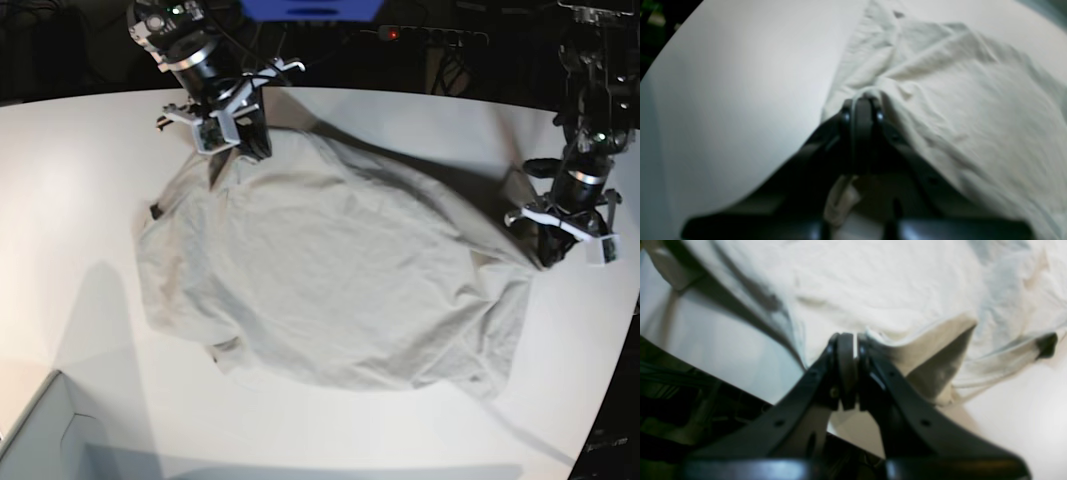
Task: Layout the t-shirt on the table in an organized manner, then fold the t-shirt properly
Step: 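Grasp the shirt's edge with the right gripper and pull it outward, then grasp the shirt's edge with the left gripper and pull it outward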
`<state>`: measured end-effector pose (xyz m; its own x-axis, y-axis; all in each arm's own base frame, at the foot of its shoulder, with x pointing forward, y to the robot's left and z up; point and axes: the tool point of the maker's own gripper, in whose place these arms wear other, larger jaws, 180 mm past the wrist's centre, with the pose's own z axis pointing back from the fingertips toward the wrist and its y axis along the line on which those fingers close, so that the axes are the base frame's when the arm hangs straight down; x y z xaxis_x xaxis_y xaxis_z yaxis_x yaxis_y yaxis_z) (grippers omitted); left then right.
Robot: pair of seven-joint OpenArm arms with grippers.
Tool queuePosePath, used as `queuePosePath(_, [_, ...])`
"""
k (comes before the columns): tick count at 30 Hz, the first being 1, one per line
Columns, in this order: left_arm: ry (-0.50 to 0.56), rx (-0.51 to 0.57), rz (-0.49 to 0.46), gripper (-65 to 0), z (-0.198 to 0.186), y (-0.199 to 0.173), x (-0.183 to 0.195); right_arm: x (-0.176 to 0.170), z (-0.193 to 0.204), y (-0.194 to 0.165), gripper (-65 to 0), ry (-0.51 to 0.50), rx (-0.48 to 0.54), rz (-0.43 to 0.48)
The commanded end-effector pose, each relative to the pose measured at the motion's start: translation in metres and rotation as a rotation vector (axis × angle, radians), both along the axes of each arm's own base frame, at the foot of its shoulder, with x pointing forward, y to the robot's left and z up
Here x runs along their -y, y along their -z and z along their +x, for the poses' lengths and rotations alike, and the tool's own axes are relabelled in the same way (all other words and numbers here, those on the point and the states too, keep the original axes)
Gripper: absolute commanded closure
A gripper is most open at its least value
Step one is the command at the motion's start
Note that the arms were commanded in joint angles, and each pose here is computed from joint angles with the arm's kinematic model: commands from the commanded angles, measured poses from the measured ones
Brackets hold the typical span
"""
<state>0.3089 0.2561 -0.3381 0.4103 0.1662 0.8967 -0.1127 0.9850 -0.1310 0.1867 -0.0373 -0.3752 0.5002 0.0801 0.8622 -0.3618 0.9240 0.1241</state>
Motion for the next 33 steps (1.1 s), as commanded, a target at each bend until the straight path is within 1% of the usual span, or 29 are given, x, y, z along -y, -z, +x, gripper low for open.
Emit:
queuePosePath(1, [0.025, 0.052, 0.036, -0.1, 0.007, -0.018, -0.002, -0.003, 0.004, -0.008, 0.0, 0.01, 0.034, 0.029])
queuePosePath(4, [0.074, 0.025, 0.059, -0.1, 0.007, -0.012, 0.006, -0.003, 0.004, -0.001, 0.0, 0.023, 0.023, 0.037])
queuePosePath(7, [0.096, -0.004, 0.046, -0.3, 0.007, 0.002, 0.016, -0.003, 0.004, 0.001, 0.0, 0.022, 0.017, 0.035])
queuePosePath(11, [0.156, -0.006, 0.031, -0.6, 0.028, 0.007, 0.041, -0.003, 0.004, 0.001, 0.0, 0.022, 0.018, 0.034])
queuePosePath(13, [0.168, -0.014, 0.033, -1.0, 0.042, 0.012, 0.045, -0.003, 0.01, -0.001, 0.0, 0.021, 0.031, 0.033])
queuePosePath(14, [0.17, -0.02, 0.035, -2.5, 0.048, 0.015, 0.045, -0.003, 0.013, -0.002, 0.0, 0.02, 0.034, 0.031])
queuePosePath(16, [0.171, -0.039, 0.031, -9.3, 0.057, 0.022, 0.046, -0.003, 0.015, -0.002, 0.0, 0.019, 0.037, 0.029])
queuePosePath(20, [0.192, -0.051, 0.033, -31.7, 0.061, 0.027, 0.054, -0.002, 0.024, -0.007, 0.0, 0.02, 0.062, 0.029])
queuePosePath(21, [0.199, -0.042, 0.031, -35.7, 0.061, 0.024, 0.057, -0.002, 0.025, -0.007, 0.0, 0.02, 0.063, 0.029])
queuePosePath(23, [0.212, -0.03, 0.025, -41.1, 0.056, 0.019, 0.062, -0.002, 0.025, -0.007, 0.0, 0.02, 0.063, 0.029])
queuePosePath(24, [0.222, -0.018, 0.021, -42.3, 0.054, 0.015, 0.067, -0.002, 0.025, -0.006, 0.0, 0.02, 0.062, 0.029])
queuePosePath(26, [0.24, 0.012, 0.014, -42.7, 0.046, 0.003, 0.075, -0.002, 0.025, -0.006, 0.0, 0.02, 0.062, 0.029])
queuePosePath(28, [0.227, 0.038, 0.006, -42.7, 0.034, -0.008, 0.072, -0.002, 0.025, -0.006, 0.0, 0.02, 0.062, 0.029])
queuePosePath(31, [0.175, 0.045, -0.026, -42.7, 0.009, -0.012, 0.065, -0.003, 0.025, -0.007, 0.0, 0.018, 0.062, 0.029])
queuePosePath(33, [0.107, 0.018, -0.043, -42.7, -0.01, -0.002, 0.051, -0.004, 0.024, -0.007, 0.0, 0.016, 0.062, 0.031])
